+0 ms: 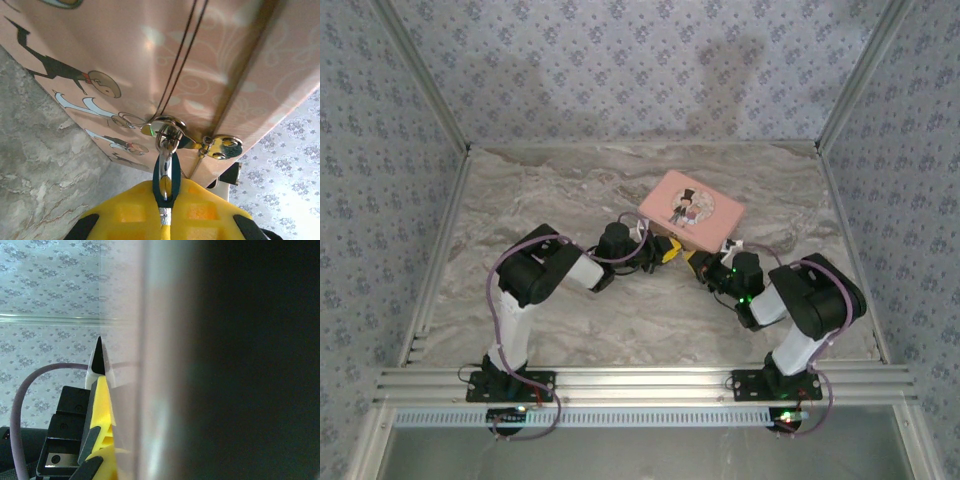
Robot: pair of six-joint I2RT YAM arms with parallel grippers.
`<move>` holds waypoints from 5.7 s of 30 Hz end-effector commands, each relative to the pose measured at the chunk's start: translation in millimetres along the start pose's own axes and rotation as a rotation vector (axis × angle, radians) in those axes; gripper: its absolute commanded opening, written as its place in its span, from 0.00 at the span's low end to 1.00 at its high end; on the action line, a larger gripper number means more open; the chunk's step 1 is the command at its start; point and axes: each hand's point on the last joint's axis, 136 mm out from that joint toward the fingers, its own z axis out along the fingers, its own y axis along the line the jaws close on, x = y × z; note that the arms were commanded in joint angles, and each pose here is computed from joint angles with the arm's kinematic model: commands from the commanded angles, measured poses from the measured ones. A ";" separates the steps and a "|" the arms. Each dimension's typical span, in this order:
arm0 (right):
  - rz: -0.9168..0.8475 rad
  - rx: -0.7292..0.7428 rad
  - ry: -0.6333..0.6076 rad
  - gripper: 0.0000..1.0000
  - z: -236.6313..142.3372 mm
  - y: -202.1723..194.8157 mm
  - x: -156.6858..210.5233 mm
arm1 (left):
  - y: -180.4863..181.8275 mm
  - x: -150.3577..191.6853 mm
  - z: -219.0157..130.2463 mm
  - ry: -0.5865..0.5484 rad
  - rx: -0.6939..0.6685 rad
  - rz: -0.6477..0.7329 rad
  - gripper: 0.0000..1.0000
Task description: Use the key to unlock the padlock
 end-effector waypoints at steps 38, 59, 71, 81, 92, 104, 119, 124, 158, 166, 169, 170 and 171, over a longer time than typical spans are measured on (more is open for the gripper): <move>-0.029 -0.061 0.045 0.00 -10.3 8.5 14.2 | -30.3 13.4 -4.7 0.065 0.116 0.077 0.04; -0.052 -0.039 0.010 0.00 -11.4 13.6 3.5 | -31.4 13.4 -7.3 0.064 0.122 0.073 0.04; -0.039 -0.033 0.000 0.00 -6.6 11.2 -0.2 | -29.4 14.7 -6.9 0.066 0.122 0.071 0.04; -0.029 -0.024 -0.011 0.00 -7.6 6.3 -1.5 | -29.7 13.6 -6.7 0.062 0.126 0.070 0.04; -0.036 -0.050 -0.005 0.00 -5.5 15.1 -2.9 | -27.2 15.3 -5.7 0.066 0.122 0.067 0.04; 0.010 -0.077 -0.018 0.00 1.9 23.2 -10.4 | -30.4 25.6 -0.2 0.098 0.129 0.081 0.04; 0.177 -0.060 -0.018 0.00 5.9 21.0 -13.6 | -32.4 29.8 0.6 0.109 0.138 0.091 0.03; 0.221 -0.102 -0.044 0.00 2.9 24.0 -20.7 | -32.6 30.3 0.8 0.111 0.138 0.092 0.03; 0.056 0.097 0.048 0.20 14.0 5.6 -13.7 | -33.9 40.0 -1.5 0.099 0.114 0.129 0.00; -0.003 0.181 0.058 0.33 -16.9 -2.2 -3.5 | -32.8 17.8 -4.9 0.024 0.109 0.127 0.00; -0.040 0.212 0.073 0.34 -21.8 -1.4 3.1 | -35.0 17.5 -4.0 0.026 0.122 0.123 0.00; -0.048 0.219 0.073 0.34 -23.1 -2.0 4.6 | -35.2 18.1 -4.2 0.027 0.123 0.122 0.00; -0.051 0.226 0.075 0.35 -24.0 -2.7 5.8 | -36.5 18.7 -4.0 0.029 0.125 0.124 0.00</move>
